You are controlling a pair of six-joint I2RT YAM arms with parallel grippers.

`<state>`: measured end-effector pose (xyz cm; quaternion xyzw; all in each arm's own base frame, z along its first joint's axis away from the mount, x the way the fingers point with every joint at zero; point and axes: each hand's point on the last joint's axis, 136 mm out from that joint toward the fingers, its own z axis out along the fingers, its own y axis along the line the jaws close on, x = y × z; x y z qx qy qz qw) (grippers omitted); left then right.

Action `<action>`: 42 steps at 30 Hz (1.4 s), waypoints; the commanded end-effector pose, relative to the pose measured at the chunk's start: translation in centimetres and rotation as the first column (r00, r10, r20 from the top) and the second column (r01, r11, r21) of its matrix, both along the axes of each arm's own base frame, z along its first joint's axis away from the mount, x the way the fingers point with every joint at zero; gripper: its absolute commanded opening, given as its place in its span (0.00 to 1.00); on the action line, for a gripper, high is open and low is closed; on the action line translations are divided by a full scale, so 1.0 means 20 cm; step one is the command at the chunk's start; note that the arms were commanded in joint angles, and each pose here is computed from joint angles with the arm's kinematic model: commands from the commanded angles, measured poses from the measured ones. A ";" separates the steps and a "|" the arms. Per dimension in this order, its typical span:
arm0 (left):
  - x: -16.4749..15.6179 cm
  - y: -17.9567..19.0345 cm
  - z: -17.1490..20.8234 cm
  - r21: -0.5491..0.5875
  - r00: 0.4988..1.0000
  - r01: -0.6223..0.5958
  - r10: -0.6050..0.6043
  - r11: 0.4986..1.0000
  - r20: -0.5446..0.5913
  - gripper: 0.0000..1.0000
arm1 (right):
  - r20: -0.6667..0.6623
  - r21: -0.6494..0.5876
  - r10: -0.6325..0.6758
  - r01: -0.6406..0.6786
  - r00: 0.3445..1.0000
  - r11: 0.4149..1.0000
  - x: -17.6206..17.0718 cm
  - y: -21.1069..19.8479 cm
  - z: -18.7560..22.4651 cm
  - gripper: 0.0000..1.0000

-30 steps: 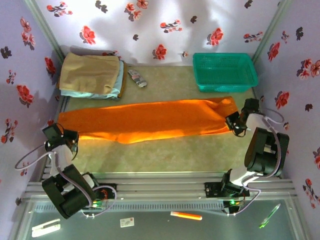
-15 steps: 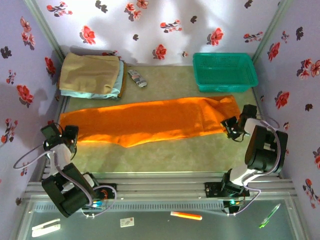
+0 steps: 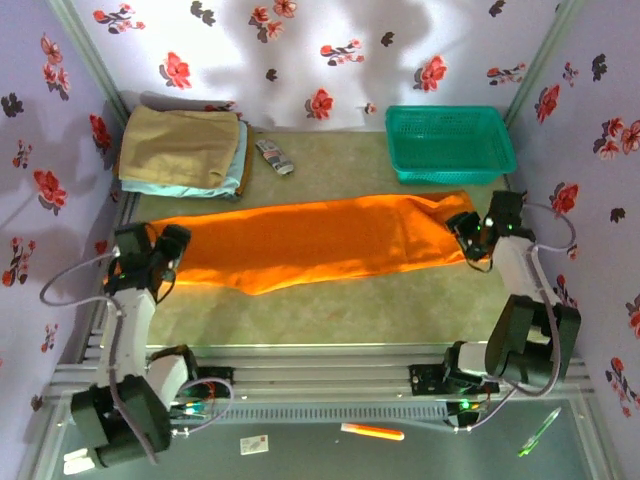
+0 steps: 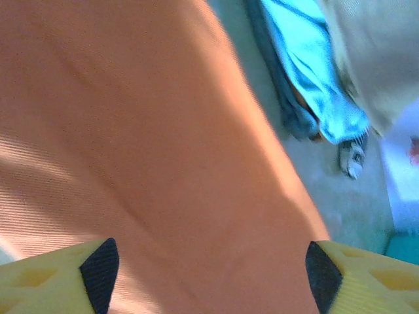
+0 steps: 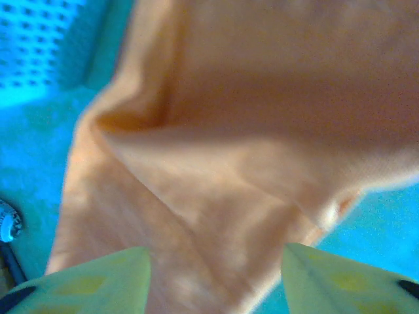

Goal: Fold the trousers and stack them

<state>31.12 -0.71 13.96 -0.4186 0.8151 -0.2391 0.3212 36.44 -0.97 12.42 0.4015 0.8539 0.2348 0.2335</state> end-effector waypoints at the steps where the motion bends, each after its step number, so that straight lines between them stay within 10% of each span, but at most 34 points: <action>1: 0.17 -0.13 -0.01 0.032 0.998 0.049 -0.049 0.998 0.027 0.75 | -0.025 0.011 0.100 -0.100 0.995 0.995 0.17 0.22 -0.08 0.47; 9: 0.36 -0.45 -0.36 0.039 0.978 0.205 -0.202 0.978 -0.055 0.70 | -0.217 0.027 0.247 -0.248 0.944 0.968 0.14 0.54 -0.51 0.38; 19: -0.10 -0.25 -0.70 -0.012 0.970 0.098 -0.099 0.995 -0.224 0.70 | -0.380 0.177 0.241 -0.185 0.893 0.967 -0.42 0.39 -0.61 0.51; 27: -0.05 -0.30 -0.60 -0.038 0.963 0.192 -0.195 0.981 -0.186 0.72 | -0.308 -0.109 0.154 -0.195 0.939 0.975 -0.12 0.05 -0.25 0.53; 42: -0.02 -0.32 -0.54 -0.045 0.965 0.218 -0.223 0.975 -0.135 0.72 | -0.481 -0.372 -0.021 -0.182 0.877 0.910 0.06 -0.51 -0.39 0.62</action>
